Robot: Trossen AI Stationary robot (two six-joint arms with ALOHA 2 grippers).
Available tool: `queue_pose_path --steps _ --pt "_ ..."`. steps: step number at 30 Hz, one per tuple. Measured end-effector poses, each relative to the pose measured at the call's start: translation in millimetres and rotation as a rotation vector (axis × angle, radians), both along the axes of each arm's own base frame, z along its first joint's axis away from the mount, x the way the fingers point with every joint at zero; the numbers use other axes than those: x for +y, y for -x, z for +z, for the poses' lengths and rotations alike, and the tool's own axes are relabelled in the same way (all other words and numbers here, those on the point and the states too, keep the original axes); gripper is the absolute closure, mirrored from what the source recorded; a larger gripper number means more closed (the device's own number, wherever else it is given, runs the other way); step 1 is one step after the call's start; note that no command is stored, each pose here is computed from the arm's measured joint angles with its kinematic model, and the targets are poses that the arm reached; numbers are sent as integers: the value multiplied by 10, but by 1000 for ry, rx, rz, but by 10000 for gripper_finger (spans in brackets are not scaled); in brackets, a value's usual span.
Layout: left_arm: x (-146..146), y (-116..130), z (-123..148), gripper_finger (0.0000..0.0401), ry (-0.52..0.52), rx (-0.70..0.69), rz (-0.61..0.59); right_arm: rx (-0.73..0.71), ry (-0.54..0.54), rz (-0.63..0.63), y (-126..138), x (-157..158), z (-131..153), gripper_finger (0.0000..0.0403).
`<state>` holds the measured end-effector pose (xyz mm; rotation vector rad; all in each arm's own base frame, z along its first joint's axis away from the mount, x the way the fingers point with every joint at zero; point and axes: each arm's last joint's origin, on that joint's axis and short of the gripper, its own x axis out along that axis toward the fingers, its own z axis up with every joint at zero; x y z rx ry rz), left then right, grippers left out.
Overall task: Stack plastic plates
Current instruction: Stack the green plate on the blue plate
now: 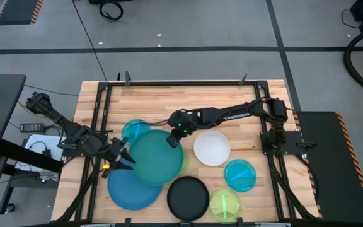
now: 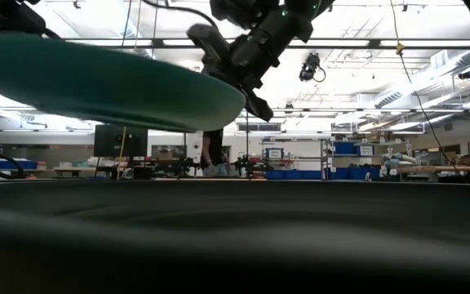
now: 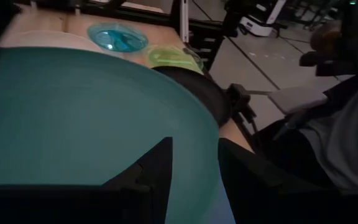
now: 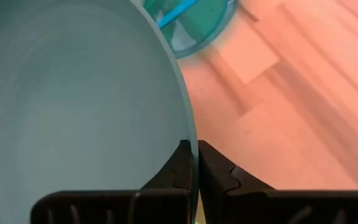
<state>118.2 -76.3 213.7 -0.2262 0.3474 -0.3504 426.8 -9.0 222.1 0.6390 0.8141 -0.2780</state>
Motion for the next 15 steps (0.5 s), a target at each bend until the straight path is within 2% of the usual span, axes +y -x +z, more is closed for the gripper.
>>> queue_pose_path --steps 9,12,15 --pt "5 -1 2 264 -4 -4 17 -17 34 -28 -24 158 -10 390" --pt "5 -2 7 264 -1 -8 17 -2 24 -11 -108 210 -118 390" --pt "5 -3 8 264 0 -10 17 13 10 40 -300 275 -232 390"
